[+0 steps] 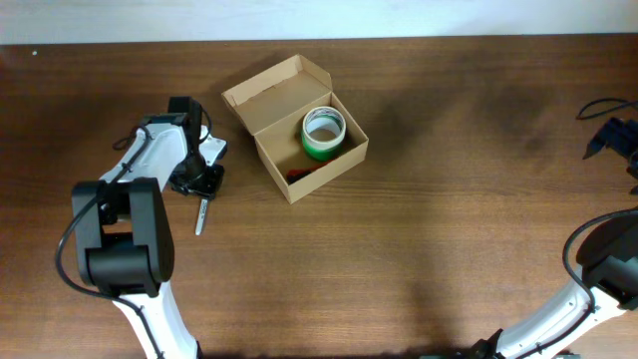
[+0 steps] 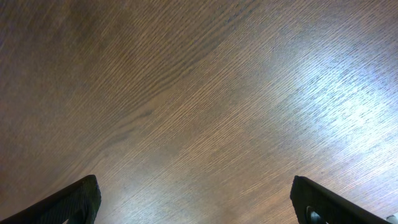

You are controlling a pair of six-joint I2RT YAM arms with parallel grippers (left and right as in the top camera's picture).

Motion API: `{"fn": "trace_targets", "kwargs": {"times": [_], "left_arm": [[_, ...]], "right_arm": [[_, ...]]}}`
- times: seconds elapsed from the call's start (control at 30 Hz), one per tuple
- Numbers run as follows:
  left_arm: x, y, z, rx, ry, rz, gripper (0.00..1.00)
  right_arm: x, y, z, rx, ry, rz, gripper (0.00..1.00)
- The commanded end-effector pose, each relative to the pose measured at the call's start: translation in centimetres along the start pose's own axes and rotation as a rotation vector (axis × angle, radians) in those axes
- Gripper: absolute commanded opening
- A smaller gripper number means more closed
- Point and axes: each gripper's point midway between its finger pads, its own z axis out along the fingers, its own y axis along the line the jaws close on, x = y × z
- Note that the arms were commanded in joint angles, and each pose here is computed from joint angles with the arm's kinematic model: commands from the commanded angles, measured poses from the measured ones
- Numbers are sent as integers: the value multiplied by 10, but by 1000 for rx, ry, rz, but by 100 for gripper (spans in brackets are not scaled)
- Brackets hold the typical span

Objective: Pack container
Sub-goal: 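Lower the left gripper onto the black Sharpie marker and grasp it, then lift the black marker with the left gripper and carry it to the box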

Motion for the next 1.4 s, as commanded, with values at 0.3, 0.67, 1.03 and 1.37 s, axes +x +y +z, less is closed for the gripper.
{"fn": "trace_targets", "kwargs": {"times": [0.3,0.67,1.03,1.37], "left_arm": [[41,-39,52,141,185,-94,37],[39,-35,53,120,180,-88,11],[-46,27,-54,-118,-8,-88,2],[-122,41,-231,-217,-441,36,2]], "right_arm": [[1,2,2,-9,8,3,99],[1,2,2,-9,8,3,99],[1,2,2,-9,8,3,99],[1,2,2,-9,8,3,99]]}}
